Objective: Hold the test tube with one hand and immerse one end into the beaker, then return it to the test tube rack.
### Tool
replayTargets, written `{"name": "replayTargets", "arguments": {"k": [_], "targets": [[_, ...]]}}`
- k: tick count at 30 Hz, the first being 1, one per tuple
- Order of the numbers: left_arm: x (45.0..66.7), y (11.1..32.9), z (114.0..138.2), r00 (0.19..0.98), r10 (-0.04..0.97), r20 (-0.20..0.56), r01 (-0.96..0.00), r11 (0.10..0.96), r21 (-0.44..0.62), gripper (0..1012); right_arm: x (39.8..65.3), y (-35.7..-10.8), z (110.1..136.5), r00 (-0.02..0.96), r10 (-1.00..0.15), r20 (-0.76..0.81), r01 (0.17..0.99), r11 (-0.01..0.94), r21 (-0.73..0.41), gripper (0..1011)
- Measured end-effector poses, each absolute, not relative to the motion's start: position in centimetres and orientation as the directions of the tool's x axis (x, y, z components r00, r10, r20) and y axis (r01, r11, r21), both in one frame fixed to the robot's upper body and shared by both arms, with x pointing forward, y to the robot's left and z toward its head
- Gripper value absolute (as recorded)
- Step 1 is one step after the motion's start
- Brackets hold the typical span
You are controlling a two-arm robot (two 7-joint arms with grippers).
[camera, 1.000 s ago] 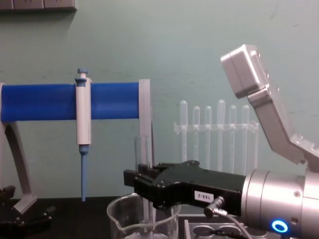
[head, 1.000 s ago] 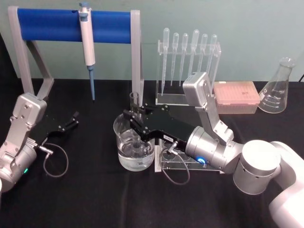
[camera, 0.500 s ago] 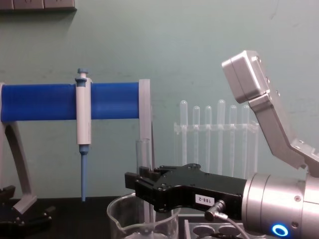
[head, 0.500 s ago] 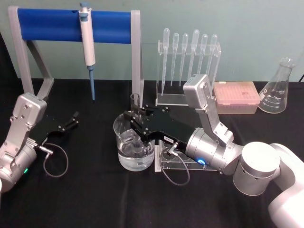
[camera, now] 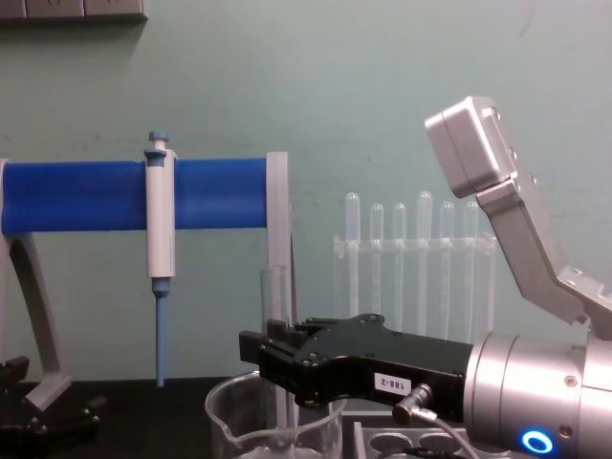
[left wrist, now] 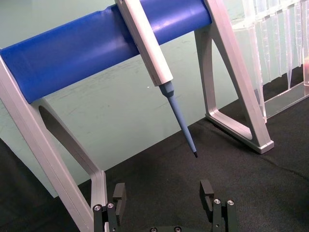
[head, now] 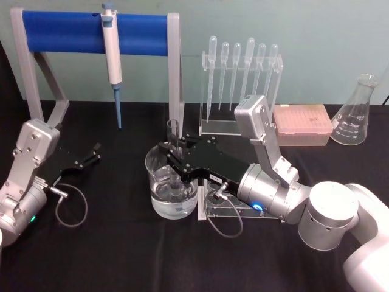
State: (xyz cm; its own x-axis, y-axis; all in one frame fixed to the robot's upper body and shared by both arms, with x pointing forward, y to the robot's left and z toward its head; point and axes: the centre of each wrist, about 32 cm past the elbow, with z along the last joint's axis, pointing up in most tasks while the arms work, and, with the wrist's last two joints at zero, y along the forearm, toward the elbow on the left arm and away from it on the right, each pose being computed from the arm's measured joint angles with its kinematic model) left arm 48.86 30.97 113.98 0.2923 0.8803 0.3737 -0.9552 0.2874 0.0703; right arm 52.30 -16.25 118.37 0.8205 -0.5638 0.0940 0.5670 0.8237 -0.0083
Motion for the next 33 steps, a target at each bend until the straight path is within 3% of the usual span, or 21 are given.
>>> {"name": "replayTargets", "arguments": {"k": [33], "targets": [[48.86, 30.97, 113.98, 0.292, 0.880, 0.374, -0.955, 0.287, 0.070, 1000, 52.31, -16.26, 118.38, 0.820, -0.565, 0.093, 0.568, 0.823, -0.008, 225]]}}
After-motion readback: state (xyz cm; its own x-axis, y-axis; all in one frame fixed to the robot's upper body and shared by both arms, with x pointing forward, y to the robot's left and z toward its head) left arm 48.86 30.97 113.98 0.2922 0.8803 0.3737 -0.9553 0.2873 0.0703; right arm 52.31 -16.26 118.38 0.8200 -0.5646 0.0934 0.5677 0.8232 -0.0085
